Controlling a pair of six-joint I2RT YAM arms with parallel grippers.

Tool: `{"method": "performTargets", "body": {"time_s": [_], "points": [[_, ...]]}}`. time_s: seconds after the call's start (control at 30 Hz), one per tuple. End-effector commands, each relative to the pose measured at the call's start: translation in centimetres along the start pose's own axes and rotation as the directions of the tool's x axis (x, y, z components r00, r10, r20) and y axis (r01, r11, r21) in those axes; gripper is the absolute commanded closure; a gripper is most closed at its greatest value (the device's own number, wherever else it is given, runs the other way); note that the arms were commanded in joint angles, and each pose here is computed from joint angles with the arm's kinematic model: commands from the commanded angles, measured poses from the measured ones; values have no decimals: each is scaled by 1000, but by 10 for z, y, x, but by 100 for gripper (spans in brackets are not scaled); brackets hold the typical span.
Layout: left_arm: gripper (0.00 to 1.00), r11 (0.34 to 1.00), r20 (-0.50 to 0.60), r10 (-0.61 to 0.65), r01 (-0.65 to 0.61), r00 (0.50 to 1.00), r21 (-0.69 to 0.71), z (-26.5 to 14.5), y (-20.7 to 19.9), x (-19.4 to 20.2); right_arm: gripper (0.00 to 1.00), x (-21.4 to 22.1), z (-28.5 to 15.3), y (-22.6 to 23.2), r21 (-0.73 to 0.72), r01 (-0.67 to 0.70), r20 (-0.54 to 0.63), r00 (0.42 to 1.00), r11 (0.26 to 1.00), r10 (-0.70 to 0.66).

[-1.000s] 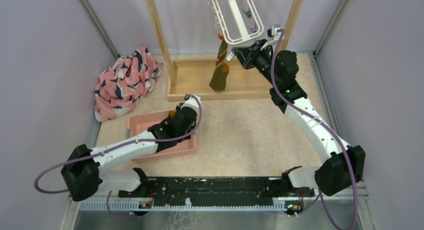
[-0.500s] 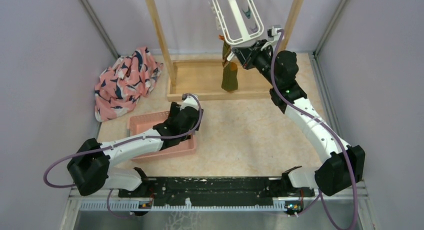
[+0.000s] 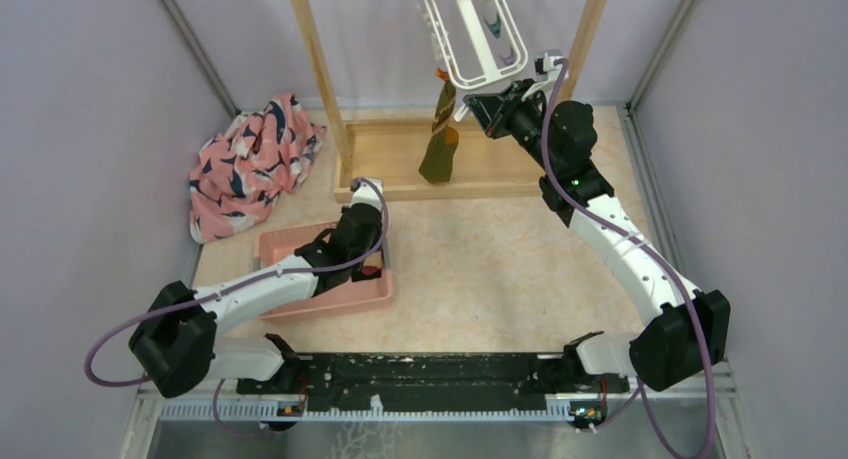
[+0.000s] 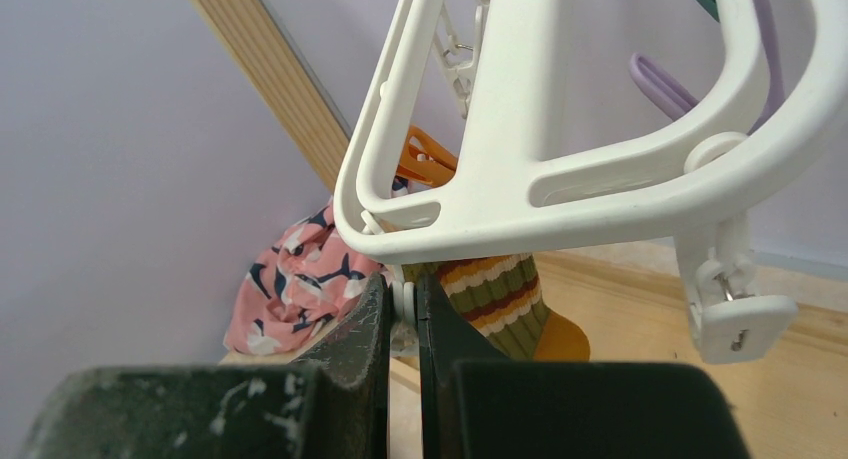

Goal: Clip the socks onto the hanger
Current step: Clamp the sock onto the hanger.

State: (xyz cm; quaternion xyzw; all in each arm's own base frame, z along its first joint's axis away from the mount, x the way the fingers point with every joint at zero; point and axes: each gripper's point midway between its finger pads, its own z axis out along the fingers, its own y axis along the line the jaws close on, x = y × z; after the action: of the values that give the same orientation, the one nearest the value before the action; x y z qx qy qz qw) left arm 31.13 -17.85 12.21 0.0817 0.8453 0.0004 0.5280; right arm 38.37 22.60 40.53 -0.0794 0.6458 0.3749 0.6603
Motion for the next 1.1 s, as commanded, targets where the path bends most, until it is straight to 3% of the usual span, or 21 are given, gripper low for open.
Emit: {"method": "performTargets", "body": {"time_s": [0.0, 0.13, 0.2, 0.37, 0.53, 0.6, 0.83, 0.97, 1.07], "points": [[100, 997, 31, -53, 51, 998, 53, -7, -6, -10, 100, 46, -12, -7, 18, -33, -159, 987, 999, 35], [100, 986, 114, -103, 86, 988, 145, -30, -8, -36, 100, 47, -12, -8, 19, -33, -159, 987, 999, 36], [100, 965, 207, -135, 81, 969, 248, -49, -15, -60, 100, 47, -11, -8, 17, -33, -158, 987, 999, 36], [100, 871, 462, -201, -58, 864, 488, -115, -29, -113, 100, 46, -8, -2, -16, -42, -156, 987, 999, 39], [100, 803, 511, -198, -160, 836, 574, -142, -44, -131, 100, 41, -9, 6, -47, -46, -156, 987, 998, 38], [100, 741, 517, -204, -215, 831, 636, -154, -59, -134, 100, 40, -10, 10, -69, -47, -159, 987, 996, 36], [100, 608, 629, -97, -455, 771, 651, -156, -98, -142, 100, 36, -19, 32, -162, -46, -179, 984, 986, 16], [100, 561, 746, -53, -598, 664, 573, -151, -114, -149, 100, 37, -24, 34, -171, -27, -195, 981, 985, -7], [100, 561, 812, -76, -648, 579, 515, -153, -121, -165, 100, 39, -27, 34, -171, -18, -205, 979, 985, -18]]}}
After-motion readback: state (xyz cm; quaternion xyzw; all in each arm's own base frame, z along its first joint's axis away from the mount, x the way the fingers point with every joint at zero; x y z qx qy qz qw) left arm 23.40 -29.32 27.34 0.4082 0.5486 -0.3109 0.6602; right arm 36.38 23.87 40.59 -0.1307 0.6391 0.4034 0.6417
